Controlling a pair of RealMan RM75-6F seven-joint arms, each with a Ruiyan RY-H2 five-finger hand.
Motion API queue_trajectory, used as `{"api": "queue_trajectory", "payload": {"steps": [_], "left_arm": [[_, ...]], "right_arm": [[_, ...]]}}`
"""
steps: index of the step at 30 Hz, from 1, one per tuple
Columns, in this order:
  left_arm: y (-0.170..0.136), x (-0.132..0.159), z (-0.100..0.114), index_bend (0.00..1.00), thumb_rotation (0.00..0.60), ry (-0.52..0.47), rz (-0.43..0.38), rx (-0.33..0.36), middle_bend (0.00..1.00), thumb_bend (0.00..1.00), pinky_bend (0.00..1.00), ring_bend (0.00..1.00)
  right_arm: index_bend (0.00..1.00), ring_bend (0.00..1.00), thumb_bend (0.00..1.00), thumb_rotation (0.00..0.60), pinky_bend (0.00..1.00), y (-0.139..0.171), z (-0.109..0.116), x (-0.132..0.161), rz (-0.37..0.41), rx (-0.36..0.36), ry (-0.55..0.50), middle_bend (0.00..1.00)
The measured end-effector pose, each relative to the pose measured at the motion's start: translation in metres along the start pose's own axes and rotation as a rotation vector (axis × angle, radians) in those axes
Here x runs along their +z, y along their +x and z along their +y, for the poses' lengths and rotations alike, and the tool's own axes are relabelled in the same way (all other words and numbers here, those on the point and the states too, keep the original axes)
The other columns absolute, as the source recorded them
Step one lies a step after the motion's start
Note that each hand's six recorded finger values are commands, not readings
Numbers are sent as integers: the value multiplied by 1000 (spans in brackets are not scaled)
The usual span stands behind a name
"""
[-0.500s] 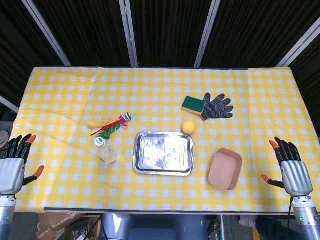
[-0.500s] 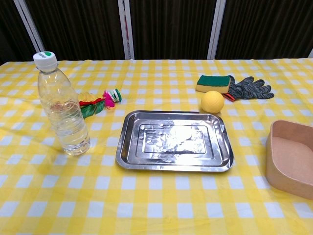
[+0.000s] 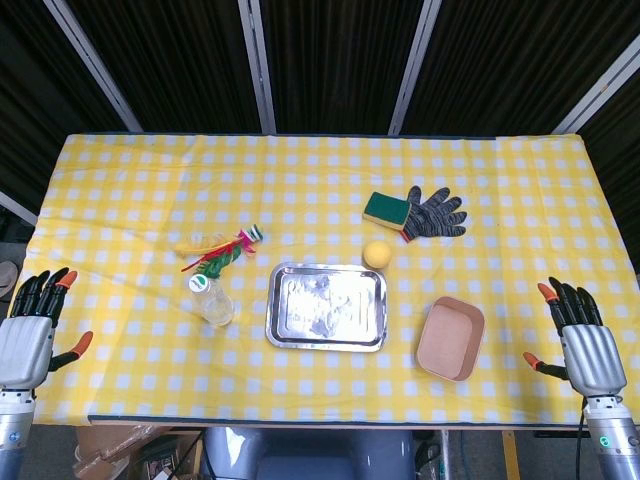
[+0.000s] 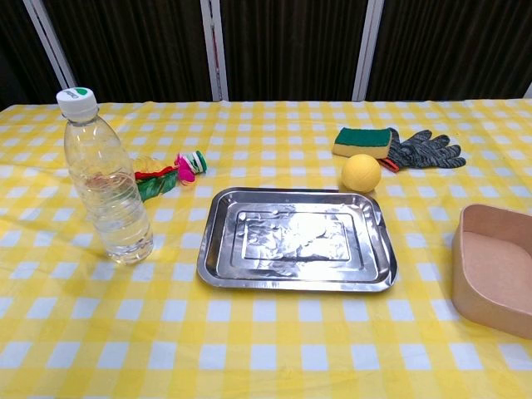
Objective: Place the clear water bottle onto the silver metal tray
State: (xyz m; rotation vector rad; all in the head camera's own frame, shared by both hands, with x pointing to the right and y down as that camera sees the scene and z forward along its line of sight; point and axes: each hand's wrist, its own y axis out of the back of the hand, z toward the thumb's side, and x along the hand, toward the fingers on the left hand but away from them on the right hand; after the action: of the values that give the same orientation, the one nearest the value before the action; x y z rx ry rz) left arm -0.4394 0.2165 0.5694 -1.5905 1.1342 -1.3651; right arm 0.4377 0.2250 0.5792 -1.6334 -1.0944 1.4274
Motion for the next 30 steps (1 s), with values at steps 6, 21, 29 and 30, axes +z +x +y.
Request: {"api": "queue_trajectory", "payload": {"steps": [6, 21, 29, 30], "left_arm": [[-2, 2, -3, 51, 600, -5, 1, -14, 45, 305, 0, 0], [6, 21, -19, 75, 600, -360, -21, -126, 47, 214, 0, 0], [28, 49, -53, 75, 600, -840, -14, -383, 43, 213, 0, 0], [31, 53, -57, 75, 600, -863, -14, -407, 44, 213, 0, 0]], "right_arm": [[54, 0, 50, 600, 0, 0, -1, 0, 2, 7, 3, 0], [54, 0, 49, 600, 0, -1, -7, -1, -2, 34, -18, 0], [54, 0, 50, 600, 0, -2, -5, -3, -7, 33, -29, 0], [54, 0, 50, 600, 0, -2, -5, -3, -7, 33, -30, 0]]}}
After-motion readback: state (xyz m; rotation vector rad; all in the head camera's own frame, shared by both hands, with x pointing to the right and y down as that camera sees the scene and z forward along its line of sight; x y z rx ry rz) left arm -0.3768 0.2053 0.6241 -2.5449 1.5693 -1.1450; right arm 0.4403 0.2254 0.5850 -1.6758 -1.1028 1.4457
